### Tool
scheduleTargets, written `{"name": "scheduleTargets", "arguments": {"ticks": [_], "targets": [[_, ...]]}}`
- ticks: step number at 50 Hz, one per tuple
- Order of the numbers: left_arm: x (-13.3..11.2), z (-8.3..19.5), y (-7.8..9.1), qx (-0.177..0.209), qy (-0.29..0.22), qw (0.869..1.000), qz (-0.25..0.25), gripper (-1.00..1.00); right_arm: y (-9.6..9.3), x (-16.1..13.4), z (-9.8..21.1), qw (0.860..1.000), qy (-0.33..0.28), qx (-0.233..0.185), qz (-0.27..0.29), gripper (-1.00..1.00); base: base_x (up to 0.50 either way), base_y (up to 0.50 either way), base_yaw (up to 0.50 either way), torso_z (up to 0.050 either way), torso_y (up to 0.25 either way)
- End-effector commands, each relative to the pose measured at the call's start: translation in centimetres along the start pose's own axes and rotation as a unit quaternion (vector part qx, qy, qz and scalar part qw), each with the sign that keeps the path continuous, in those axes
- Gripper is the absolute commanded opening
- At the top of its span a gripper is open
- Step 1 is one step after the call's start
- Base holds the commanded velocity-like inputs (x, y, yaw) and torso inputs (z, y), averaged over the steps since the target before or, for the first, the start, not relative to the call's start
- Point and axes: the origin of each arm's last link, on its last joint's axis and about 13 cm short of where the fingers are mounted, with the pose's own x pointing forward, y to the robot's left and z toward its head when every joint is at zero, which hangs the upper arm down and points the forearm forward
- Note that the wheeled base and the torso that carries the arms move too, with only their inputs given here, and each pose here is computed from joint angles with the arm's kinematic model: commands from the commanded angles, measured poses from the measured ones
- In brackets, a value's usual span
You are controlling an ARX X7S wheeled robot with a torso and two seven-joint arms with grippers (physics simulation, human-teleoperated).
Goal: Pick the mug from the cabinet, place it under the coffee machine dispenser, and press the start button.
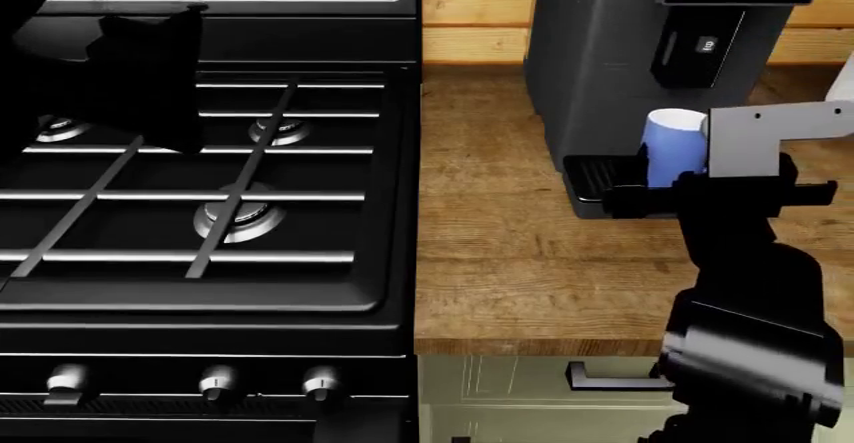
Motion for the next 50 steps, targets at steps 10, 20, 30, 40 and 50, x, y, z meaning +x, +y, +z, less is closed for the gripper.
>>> {"name": "scheduleTargets", "arguments": {"ticks": [10,20,30,40,50], "targets": [[0.0,-0.2,-0.1,-0.004,0.003,1.0,0.0,1.0,0.5,2.5,-0.1,1.0,0.0,0.006,-0.009,-1.0,0.0,0.0,0.0,0.001,0.0],[0.0,-0.4,0.0,-0.005,0.005,1.0,-0.001,1.0,0.7,3.2,0.2,1.0,-0.003,0.012,-0.009,-1.0,0.0,0.0,0.0,0.0,0.001],[0.1,-0.5,0.0,-0.005,0.006,1.0,-0.001,1.0,0.8,4.3,-0.6,1.0,0.008,0.012,-0.017,-1.0,0.0,0.0,0.0,0.0,0.0],[0.2,-0.5,0.1,-0.005,0.005,1.0,-0.001,1.0,0.7,5.1,-0.7,1.0,0.011,0.005,-0.028,-1.0,0.0,0.0,0.0,0.0,0.0],[0.2,-0.7,0.2,-0.007,0.006,1.0,-0.001,1.0,0.9,6.1,-0.7,0.999,0.015,0.001,-0.033,-1.0,0.0,0.0,0.0,0.0,0.001]]}}
